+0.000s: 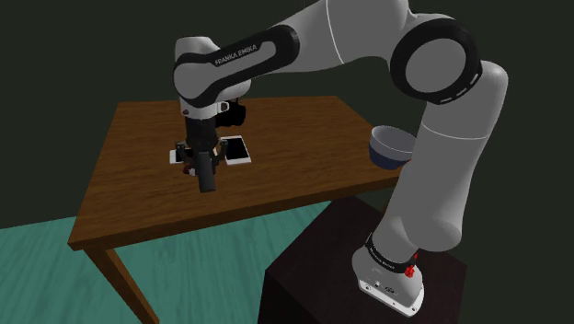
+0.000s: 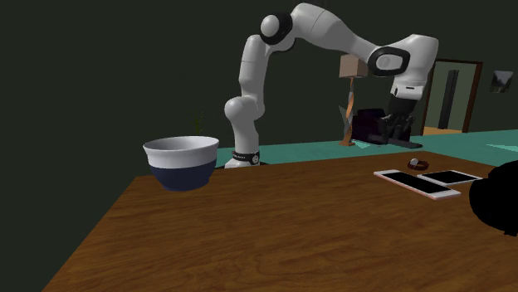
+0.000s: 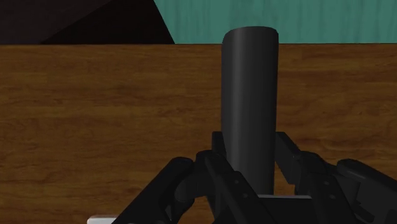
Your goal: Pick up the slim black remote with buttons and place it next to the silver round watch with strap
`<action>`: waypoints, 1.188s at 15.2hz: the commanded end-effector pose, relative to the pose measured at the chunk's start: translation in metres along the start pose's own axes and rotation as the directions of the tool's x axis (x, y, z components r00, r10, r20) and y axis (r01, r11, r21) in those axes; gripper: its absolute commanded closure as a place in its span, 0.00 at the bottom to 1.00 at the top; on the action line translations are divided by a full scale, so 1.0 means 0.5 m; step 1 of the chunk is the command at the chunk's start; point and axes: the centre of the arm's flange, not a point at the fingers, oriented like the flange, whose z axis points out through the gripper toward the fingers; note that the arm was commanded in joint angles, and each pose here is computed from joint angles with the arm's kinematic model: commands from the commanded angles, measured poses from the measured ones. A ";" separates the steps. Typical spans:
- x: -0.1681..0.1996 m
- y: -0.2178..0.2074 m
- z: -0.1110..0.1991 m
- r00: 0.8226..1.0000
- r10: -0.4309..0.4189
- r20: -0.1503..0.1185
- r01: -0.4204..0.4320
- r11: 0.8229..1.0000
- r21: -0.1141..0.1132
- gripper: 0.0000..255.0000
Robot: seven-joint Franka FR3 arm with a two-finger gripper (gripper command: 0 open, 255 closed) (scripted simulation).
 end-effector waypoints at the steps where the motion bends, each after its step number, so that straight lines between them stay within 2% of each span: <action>1: 0.005 0.000 0.022 1.000 0.000 -0.001 0.000 1.000 0.000 1.00; 10: 0.026 0.003 0.115 1.000 0.000 -0.001 0.000 1.000 0.000 1.00; 18: 0.027 0.003 0.119 1.000 0.000 -0.001 0.000 1.000 0.000 1.00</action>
